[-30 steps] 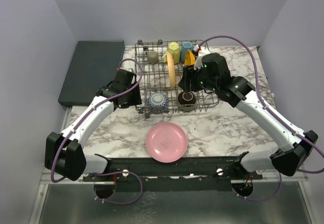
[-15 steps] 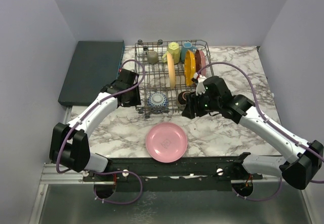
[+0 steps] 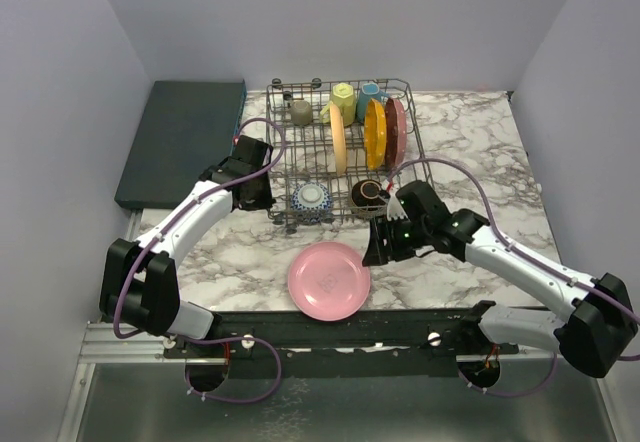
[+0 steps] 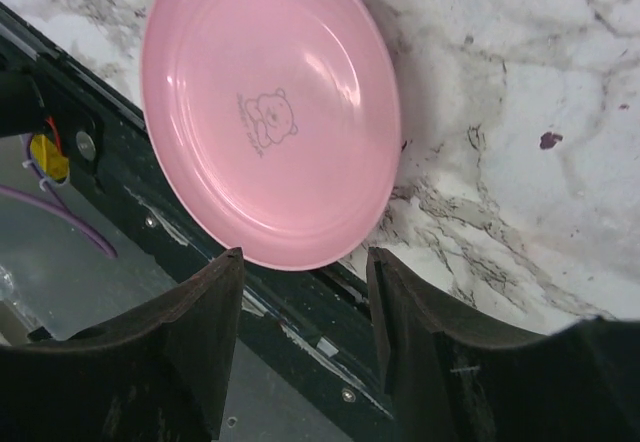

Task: Load the mixed dishes into the dish rack
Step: Pick up the plate from the corner of the board.

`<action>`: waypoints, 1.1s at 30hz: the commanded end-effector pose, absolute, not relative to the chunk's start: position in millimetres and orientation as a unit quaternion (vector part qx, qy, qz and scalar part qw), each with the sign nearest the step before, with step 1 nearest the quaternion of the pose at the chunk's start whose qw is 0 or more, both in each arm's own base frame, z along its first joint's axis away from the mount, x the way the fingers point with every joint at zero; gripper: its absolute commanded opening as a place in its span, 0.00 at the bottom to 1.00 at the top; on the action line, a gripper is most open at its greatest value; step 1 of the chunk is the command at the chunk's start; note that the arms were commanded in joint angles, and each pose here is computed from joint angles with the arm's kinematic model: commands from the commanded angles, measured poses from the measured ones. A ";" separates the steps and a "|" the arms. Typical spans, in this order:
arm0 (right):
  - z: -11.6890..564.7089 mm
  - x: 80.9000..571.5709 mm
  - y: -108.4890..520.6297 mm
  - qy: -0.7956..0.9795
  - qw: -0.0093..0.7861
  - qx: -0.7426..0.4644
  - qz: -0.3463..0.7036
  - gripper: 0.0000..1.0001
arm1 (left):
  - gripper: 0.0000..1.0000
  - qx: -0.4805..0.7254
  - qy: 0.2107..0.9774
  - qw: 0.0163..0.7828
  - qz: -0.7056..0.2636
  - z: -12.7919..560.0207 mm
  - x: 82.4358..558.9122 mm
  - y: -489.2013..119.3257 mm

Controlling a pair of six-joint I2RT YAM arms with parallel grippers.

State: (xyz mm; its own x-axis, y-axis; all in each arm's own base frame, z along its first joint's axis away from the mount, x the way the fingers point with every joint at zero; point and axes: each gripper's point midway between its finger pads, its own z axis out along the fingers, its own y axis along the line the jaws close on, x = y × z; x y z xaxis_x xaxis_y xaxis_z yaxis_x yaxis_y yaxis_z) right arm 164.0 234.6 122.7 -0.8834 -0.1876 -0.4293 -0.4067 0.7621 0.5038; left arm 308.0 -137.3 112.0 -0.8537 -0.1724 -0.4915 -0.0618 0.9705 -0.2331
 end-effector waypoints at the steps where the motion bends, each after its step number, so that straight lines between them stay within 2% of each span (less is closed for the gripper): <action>1: 113.5 152.5 241.3 0.919 0.151 -0.136 0.337 0.58 | 0.11 -0.057 0.954 0.258 -0.142 110.2 309.5 -152.2; 12: 77.4 136.8 244.5 0.922 0.105 -0.094 0.360 0.59 | 0.00 -0.055 0.953 0.238 -0.177 106.3 299.0 -163.5; 26: 36.8 133.1 242.9 0.935 0.070 -0.052 0.344 0.58 | 0.00 -0.060 0.948 0.220 -0.222 109.2 285.8 -180.6; 33: 26.2 133.5 244.2 0.936 0.065 -0.038 0.344 0.55 | 0.00 -0.046 0.949 0.211 -0.230 107.2 280.3 -192.0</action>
